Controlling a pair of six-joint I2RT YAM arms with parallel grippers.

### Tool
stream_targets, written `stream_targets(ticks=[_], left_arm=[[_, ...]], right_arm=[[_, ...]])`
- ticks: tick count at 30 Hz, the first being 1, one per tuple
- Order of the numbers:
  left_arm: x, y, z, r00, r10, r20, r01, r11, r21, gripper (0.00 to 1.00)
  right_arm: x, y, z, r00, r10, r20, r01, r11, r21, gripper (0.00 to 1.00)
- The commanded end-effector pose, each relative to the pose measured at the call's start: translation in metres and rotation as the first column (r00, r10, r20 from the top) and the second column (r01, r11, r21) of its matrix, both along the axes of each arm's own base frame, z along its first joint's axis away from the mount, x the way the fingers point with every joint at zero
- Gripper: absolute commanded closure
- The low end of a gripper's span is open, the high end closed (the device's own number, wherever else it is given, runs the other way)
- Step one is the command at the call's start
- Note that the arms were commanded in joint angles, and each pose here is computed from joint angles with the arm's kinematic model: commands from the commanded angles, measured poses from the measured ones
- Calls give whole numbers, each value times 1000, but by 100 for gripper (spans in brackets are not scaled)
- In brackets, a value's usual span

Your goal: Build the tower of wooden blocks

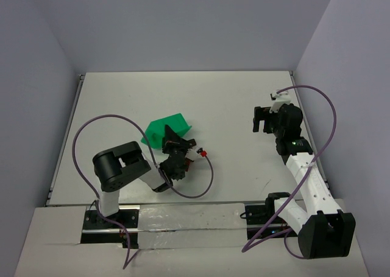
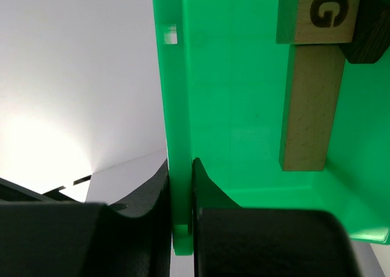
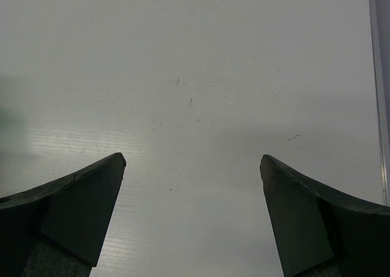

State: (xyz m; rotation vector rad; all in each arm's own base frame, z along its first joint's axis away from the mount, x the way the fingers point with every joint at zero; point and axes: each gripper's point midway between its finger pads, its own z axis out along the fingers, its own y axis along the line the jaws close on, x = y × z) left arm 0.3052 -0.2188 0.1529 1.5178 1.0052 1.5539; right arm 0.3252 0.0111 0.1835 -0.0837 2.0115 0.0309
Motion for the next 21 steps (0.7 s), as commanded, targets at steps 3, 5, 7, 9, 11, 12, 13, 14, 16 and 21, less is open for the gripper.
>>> stream_targets(ticks=[3, 5, 7, 9, 11, 12, 13, 14, 16, 21], left_arm=[[-14, 21, 62, 976, -34, 215, 47, 997, -54, 100], [-19, 17, 54, 978, -65, 200, 68, 998, -12, 100], [-13, 17, 65, 974, -49, 220, 52, 999, -5, 100], [-9, 13, 69, 972, -40, 230, 42, 999, -5, 100], [-10, 10, 72, 968, -63, 241, 64, 998, 3, 100], [-6, 10, 80, 965, -47, 258, 55, 998, -25, 100], [4, 19, 88, 964, 13, 265, 2, 998, -58, 100], [8, 20, 93, 963, 36, 268, -16, 997, -74, 100], [0, 11, 87, 965, -5, 262, 22, 998, -60, 100], [-5, 17, 98, 961, 23, 275, 17, 989, -145, 100]], right_arm=[[7, 2, 26, 998, 19, 60, -19, 1000, 0, 0], [7, 2, 26, 998, 19, 57, -19, 1000, 5, 0], [7, 2, 25, 999, 17, 49, -17, 1000, 2, 0], [6, 0, 25, 998, 12, 55, -12, 1000, -4, 0], [6, 0, 27, 998, 14, 65, -14, 1000, -2, 0], [6, 0, 26, 998, 14, 62, -14, 1000, -1, 0], [6, 1, 26, 998, 15, 57, -15, 1000, -1, 0], [7, 0, 25, 999, 13, 53, -13, 1000, -2, 0], [7, 0, 26, 998, 7, 58, -7, 1000, -3, 0], [9, 0, 24, 999, 6, 45, -6, 1000, 4, 0]])
